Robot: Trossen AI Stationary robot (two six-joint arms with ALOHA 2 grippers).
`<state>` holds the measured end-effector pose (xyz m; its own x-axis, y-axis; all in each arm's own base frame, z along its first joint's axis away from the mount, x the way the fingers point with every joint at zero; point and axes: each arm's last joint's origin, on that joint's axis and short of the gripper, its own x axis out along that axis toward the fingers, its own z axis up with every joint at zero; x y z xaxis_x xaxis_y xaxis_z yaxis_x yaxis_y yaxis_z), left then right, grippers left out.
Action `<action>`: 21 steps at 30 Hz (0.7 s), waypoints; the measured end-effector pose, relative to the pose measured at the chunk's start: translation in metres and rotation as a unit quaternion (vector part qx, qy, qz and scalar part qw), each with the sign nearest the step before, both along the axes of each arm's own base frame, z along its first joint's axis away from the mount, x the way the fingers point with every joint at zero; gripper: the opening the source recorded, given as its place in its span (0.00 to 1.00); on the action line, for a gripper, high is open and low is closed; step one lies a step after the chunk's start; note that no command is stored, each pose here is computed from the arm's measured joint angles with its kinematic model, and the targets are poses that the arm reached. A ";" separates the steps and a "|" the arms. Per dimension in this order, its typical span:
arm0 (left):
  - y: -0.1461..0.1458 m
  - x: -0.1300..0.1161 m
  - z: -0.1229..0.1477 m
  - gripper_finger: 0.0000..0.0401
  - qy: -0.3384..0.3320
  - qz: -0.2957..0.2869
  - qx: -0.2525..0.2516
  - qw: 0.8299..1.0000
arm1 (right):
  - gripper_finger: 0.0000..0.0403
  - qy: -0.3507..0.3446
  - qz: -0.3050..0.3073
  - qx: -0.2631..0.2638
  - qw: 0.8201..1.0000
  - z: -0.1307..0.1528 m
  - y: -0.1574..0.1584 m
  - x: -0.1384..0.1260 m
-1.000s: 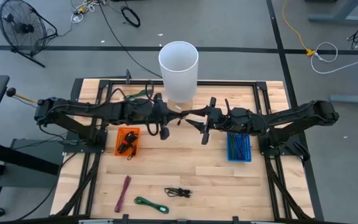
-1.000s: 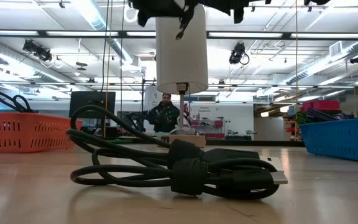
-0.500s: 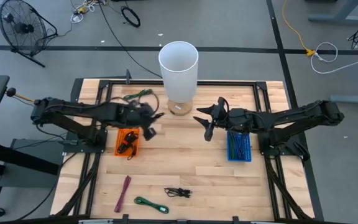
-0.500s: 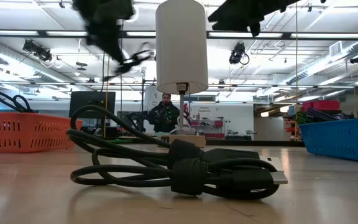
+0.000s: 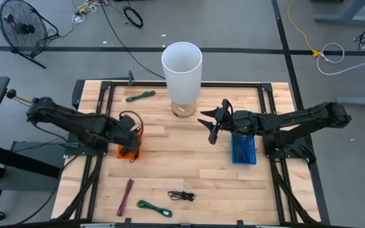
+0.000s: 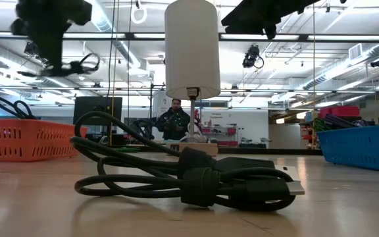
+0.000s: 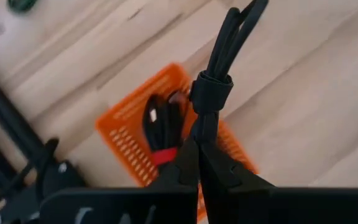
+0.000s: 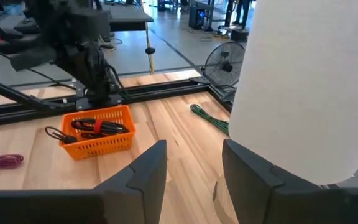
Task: Pick & Place USB Port
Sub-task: Put the black charger cable into the orange bin
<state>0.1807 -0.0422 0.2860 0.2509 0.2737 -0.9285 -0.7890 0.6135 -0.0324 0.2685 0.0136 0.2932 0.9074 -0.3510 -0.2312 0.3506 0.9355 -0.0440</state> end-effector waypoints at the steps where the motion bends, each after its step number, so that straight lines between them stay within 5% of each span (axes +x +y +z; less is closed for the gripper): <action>1: -0.001 -0.002 -0.006 0.00 0.007 0.009 -0.003 1.000 | 0.39 0.001 0.000 0.000 1.000 0.000 0.000 0.000; 9: -0.003 -0.009 -0.049 0.01 0.058 0.037 -0.053 0.996 | 0.38 0.002 0.000 0.000 1.000 0.000 0.000 0.000; 21: 0.000 -0.011 -0.054 0.08 0.076 0.031 -0.065 0.995 | 0.38 0.002 0.000 -0.001 1.000 0.000 0.000 0.000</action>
<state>0.1696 -0.0427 0.2322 0.0916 0.1594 -0.9830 -0.8271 0.5618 0.0140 0.2684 0.0136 0.2928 0.9062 -0.3522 -0.2341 0.3514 0.9351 -0.0466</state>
